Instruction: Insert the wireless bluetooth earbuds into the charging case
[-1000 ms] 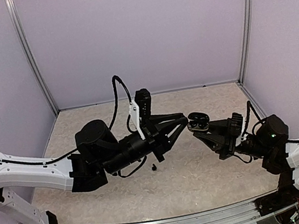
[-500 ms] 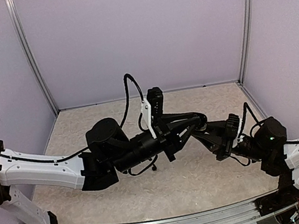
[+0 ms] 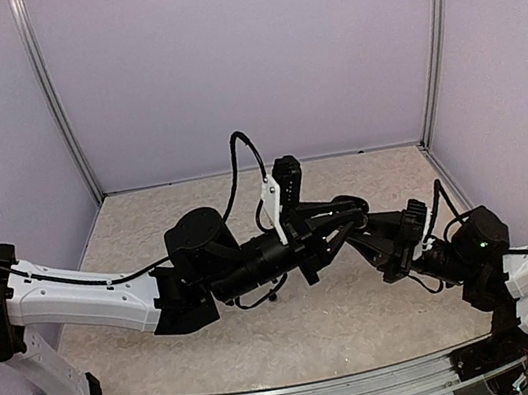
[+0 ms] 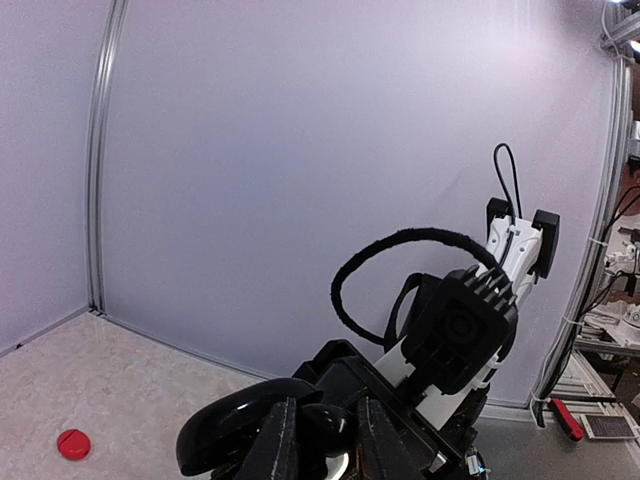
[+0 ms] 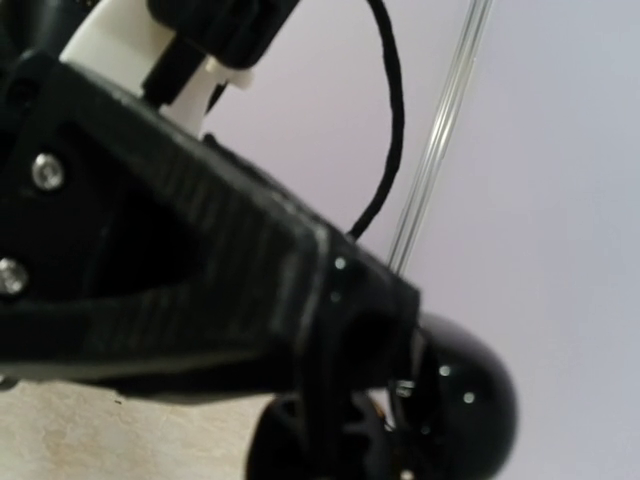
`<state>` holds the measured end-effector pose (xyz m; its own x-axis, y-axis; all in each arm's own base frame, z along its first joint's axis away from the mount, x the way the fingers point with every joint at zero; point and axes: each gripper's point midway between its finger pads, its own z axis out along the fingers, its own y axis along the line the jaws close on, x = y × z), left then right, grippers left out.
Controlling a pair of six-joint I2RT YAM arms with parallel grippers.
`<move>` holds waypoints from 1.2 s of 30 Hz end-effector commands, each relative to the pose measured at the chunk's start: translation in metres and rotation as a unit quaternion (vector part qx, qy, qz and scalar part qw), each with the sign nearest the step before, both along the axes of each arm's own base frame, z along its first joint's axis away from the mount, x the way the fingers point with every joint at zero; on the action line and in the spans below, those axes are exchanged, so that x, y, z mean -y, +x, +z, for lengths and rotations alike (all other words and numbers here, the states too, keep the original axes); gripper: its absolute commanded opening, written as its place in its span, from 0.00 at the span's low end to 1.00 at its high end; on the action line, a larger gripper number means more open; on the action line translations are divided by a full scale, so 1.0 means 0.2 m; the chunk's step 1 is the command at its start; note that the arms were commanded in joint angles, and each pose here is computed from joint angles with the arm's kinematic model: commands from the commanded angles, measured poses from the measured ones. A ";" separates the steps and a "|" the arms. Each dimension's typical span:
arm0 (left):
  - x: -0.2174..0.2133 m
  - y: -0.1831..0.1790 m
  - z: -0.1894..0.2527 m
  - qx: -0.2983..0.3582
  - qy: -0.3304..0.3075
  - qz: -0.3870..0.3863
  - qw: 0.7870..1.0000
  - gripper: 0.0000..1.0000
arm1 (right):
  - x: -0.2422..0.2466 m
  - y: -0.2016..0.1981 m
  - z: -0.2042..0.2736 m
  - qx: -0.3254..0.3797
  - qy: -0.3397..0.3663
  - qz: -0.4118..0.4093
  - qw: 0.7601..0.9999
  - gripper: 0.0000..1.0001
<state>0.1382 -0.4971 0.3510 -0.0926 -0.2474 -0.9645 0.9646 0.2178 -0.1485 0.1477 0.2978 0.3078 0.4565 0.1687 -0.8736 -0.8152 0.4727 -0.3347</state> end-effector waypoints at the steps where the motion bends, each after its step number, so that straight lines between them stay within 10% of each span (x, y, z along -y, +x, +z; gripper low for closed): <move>1: 0.03 -0.01 0.05 0.000 -0.013 -0.005 1.000 0.19 | 0.02 -0.04 0.10 0.022 0.028 0.005 0.999 0.00; 36: 0.01 0.08 -0.10 -0.036 0.024 0.031 0.999 0.19 | 0.06 -0.10 0.17 0.040 0.045 0.013 0.998 0.00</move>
<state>0.1403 -0.5035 0.3546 -0.1322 -0.2725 -0.9530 0.9574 0.2139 -0.1940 0.1451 0.2920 0.3139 0.4731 0.1616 -0.8661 -0.8008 0.4887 -0.3463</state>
